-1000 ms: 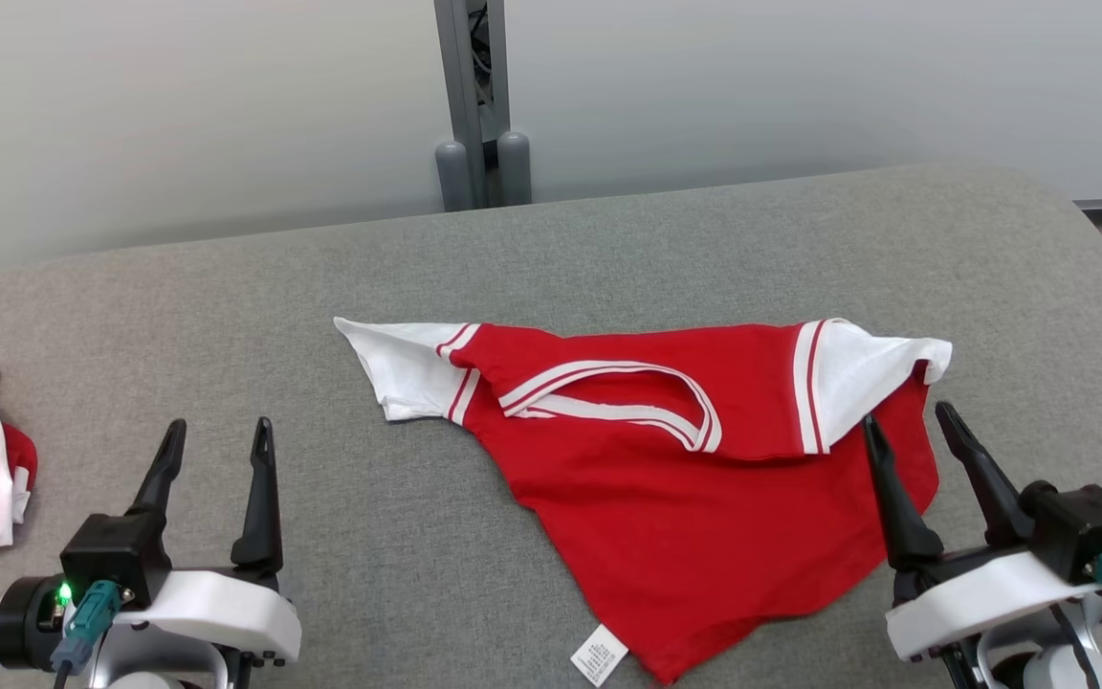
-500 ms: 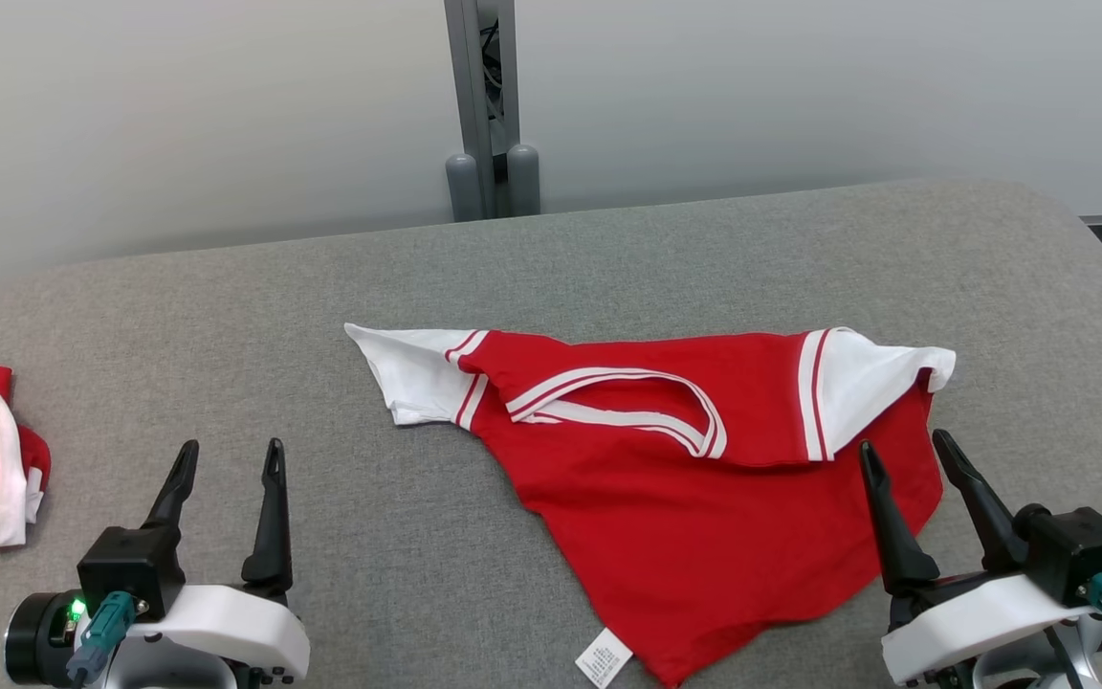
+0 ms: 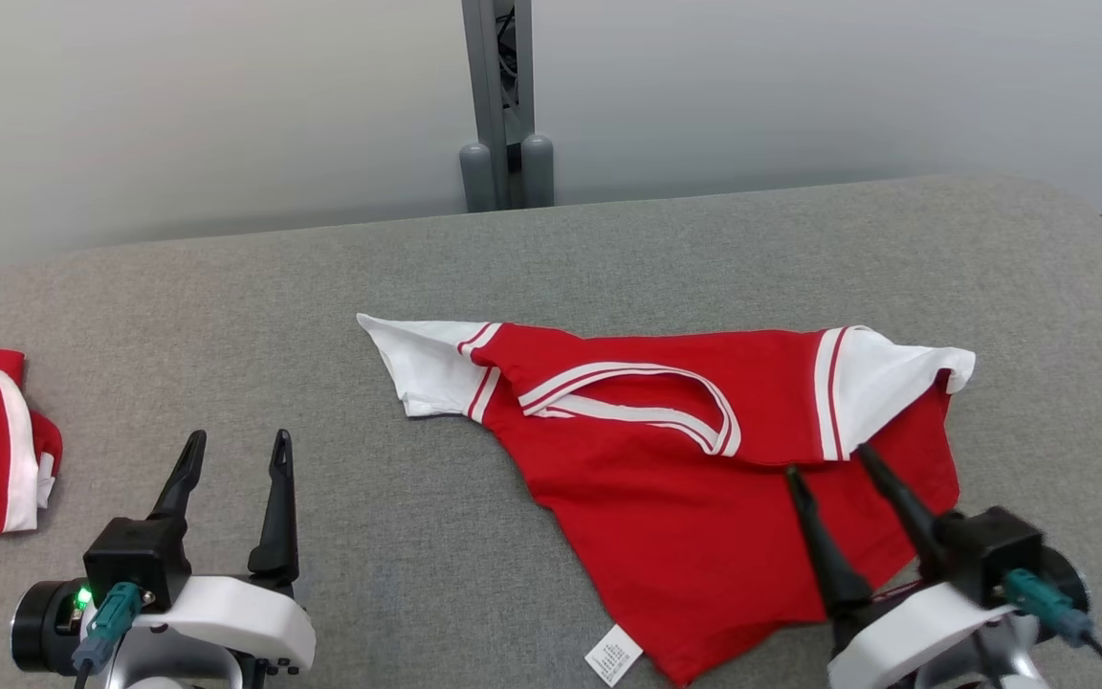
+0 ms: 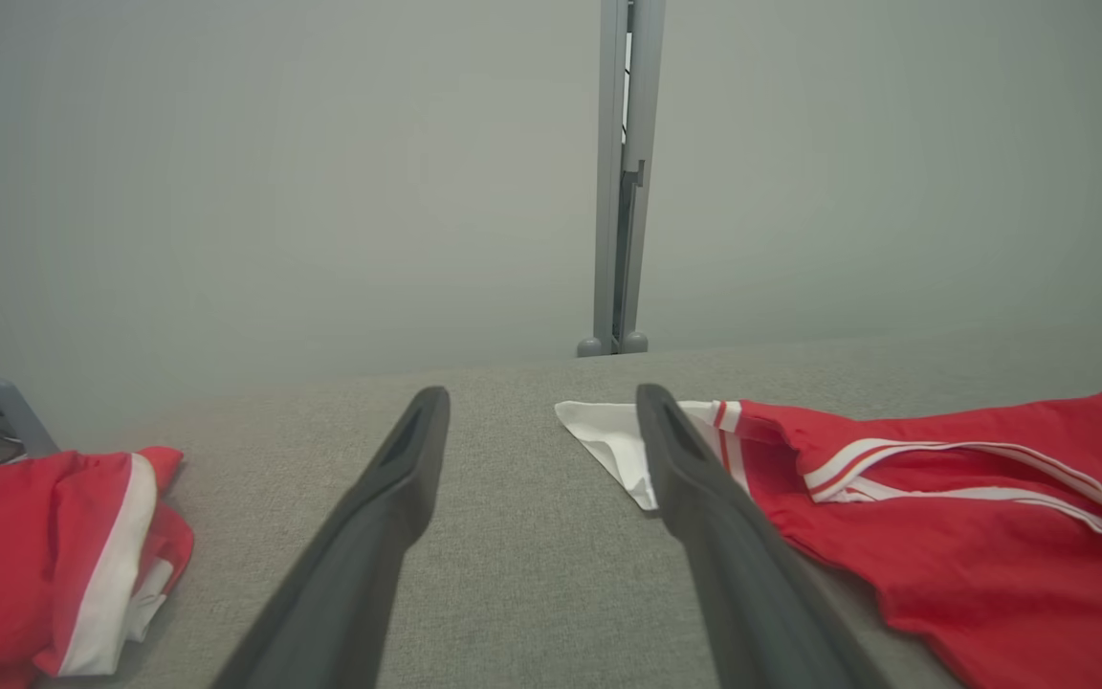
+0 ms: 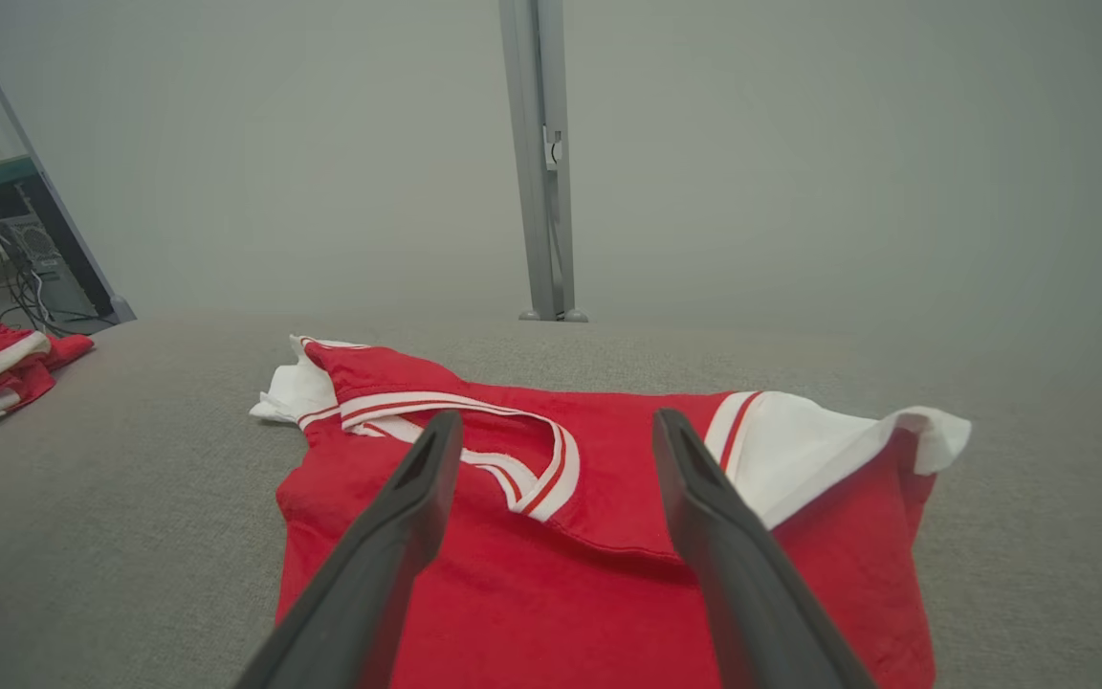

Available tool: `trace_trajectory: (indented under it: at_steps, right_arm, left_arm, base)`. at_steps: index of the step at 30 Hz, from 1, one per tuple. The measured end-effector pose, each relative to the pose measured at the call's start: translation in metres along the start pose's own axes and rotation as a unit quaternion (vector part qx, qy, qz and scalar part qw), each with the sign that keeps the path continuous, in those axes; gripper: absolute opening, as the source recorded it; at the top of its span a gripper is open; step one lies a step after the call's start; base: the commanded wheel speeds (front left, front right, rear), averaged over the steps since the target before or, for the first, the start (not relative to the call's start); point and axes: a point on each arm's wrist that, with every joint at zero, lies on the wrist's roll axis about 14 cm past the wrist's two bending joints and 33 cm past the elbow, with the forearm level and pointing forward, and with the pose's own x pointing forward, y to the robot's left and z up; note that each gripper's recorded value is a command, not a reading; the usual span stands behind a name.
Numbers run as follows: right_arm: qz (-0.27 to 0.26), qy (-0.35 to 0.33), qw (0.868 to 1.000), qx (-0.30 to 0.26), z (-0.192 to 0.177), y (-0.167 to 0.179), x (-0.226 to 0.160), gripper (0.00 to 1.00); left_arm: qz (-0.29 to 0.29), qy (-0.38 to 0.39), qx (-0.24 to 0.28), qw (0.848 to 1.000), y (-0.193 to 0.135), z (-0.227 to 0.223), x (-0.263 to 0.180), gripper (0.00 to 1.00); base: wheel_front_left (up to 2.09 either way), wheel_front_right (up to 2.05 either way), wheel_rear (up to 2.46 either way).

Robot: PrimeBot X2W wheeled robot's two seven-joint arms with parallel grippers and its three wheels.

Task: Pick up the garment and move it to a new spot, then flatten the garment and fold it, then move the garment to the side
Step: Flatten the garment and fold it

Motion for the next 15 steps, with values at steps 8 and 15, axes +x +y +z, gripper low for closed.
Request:
trace_trajectory:
  at_steps: [8, 15]
  right_arm:
    - [0.110, 0.096, 0.989, -0.021, -0.052, 0.056, -0.006, 1.00]
    - [0.214, 0.214, 0.952, -0.049, -0.116, 0.097, -0.034, 1.00]
  left_arm:
    - [0.007, 0.005, -0.006, 1.000, 0.003, -0.006, 0.000, 1.00]
    - [0.015, 0.010, -0.009, 1.000, 0.008, -0.013, 0.007, 1.00]
  base:
    - [0.00, 0.00, 0.00]
    - [0.00, 0.00, 0.00]
